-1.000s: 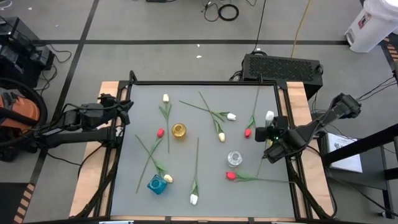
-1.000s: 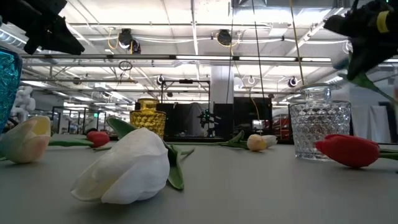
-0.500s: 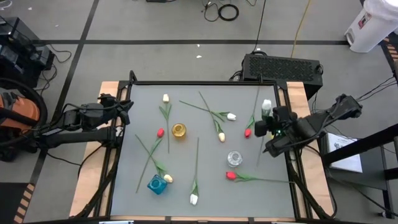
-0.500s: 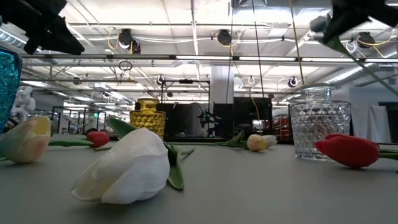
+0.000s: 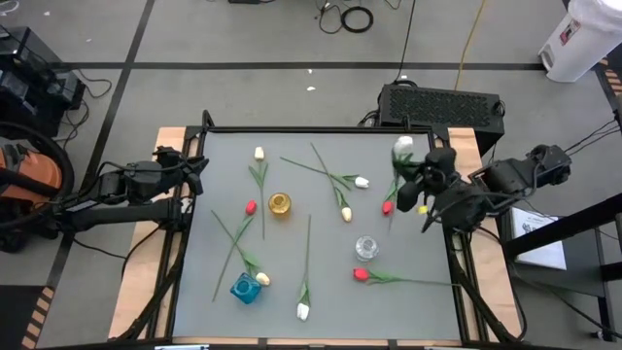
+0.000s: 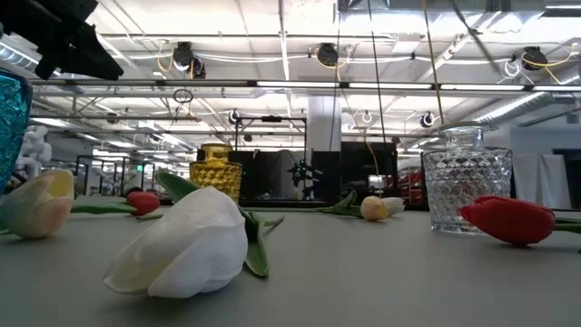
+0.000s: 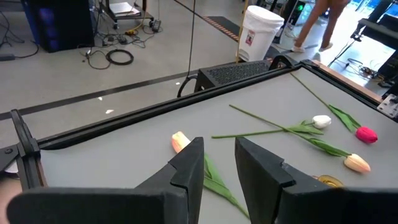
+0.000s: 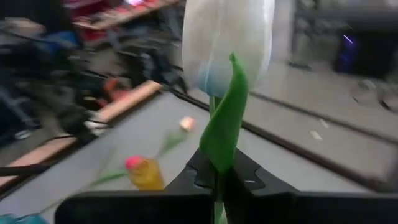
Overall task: Sort flowers into vase by color
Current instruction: Put the bottom right white tulip into the yellow vase
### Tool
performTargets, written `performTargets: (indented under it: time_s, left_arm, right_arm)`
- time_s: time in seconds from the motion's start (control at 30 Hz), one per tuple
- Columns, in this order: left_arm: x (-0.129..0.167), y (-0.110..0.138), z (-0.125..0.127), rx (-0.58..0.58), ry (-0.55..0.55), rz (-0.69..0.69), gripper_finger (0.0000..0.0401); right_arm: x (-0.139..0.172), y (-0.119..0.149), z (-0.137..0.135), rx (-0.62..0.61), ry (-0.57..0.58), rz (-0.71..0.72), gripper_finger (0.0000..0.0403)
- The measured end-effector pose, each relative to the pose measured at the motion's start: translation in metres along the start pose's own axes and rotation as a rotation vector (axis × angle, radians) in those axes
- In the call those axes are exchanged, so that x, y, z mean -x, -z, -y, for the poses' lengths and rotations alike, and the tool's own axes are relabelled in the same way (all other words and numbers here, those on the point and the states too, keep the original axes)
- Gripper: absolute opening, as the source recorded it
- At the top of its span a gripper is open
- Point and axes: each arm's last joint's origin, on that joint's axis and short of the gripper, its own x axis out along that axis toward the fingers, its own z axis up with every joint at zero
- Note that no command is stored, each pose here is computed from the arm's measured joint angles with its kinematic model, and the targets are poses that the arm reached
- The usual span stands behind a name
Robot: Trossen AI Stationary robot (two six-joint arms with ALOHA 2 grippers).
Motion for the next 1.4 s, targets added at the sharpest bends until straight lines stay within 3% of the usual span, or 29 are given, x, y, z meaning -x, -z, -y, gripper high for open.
performTargets:
  time_s: [0.23, 0.77, 1.4]
  left_arm:
    - [0.000, 0.000, 0.000, 0.000, 0.000, 0.000, 0.0098]
    - [0.000, 0.000, 0.000, 0.000, 0.000, 0.000, 0.0098]
    - [0.000, 0.000, 0.000, 0.000, 0.000, 0.000, 0.0098]
  right_arm:
    - [-0.005, -0.017, -0.023, 0.073, -0.107, 0.105, 0.0000]
    - [-0.048, -0.012, -0.057, 0.132, -0.278, 0.061, 0.0000]
    - [-0.058, -0.014, -0.061, 0.118, -0.291, 0.075, 0.0000]
